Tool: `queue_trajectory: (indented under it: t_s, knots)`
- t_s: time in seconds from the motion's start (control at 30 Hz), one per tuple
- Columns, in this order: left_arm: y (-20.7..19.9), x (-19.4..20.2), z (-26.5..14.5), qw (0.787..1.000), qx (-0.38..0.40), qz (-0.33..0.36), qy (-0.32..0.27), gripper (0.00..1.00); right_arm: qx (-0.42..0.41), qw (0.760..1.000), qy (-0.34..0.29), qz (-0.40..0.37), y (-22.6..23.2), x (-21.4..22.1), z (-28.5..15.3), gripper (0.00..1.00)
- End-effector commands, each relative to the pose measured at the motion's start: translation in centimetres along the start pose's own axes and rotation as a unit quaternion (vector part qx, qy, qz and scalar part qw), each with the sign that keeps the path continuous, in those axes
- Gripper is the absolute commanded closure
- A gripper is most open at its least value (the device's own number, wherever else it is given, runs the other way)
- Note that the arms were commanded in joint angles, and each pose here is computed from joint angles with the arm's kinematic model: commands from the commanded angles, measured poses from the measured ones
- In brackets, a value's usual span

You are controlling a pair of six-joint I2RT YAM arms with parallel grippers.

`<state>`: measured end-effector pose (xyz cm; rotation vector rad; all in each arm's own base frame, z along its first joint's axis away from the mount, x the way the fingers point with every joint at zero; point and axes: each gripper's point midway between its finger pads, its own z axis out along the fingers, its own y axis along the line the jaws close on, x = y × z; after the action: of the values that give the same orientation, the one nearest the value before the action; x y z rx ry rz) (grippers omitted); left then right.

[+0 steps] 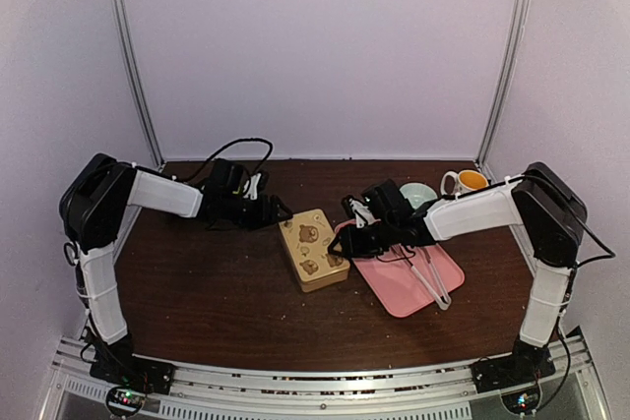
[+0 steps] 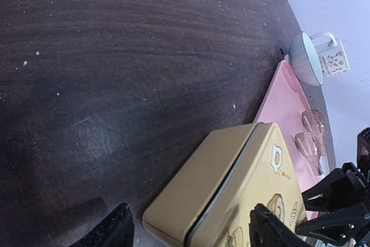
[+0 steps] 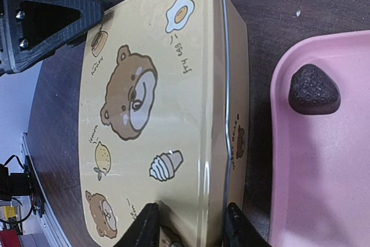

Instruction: Pack the chocolate

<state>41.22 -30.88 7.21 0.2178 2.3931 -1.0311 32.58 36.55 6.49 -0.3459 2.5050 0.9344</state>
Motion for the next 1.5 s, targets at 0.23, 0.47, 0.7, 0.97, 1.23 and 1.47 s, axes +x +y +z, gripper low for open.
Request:
queue_trajectory:
  t_s: [0.23, 0.47, 0.7, 0.97, 1.23, 1.47]
  knots:
    - [-0.9, -0.4, 2.3, 0.996, 0.055, 0.036, 0.054, 0.40, 0.011, 1.000, 0.025, 0.001, -1.2, 1.1, 1.4, 0.68]
    - [-2.4, 1.2, 2.4, 0.989, 0.119, 0.044, 0.081, 0.50, -0.011, 0.999, 0.035, 0.005, -0.6, 1.6, 1.6, 0.69]
    - [-3.1, 4.5, 1.4, 0.983, 0.143, 0.046, 0.108, 0.54, -0.029, 0.999, 0.043, 0.015, -0.6, 3.5, 1.0, 0.70]
    - [-4.3, 9.9, -0.4, 0.979, 0.136, 0.058, 0.143, 0.58, -0.042, 0.997, 0.066, -0.005, 0.3, 6.0, -0.3, 0.71]
    - [-6.1, 14.3, -2.8, 0.981, 0.111, 0.052, 0.150, 0.61, -0.027, 0.995, 0.081, -0.044, 0.6, 6.9, -1.2, 0.70]
    - [-5.5, 17.1, -3.9, 0.983, 0.104, 0.012, 0.151, 0.61, -0.019, 0.992, 0.099, -0.080, 1.6, 7.3, -0.2, 0.68]
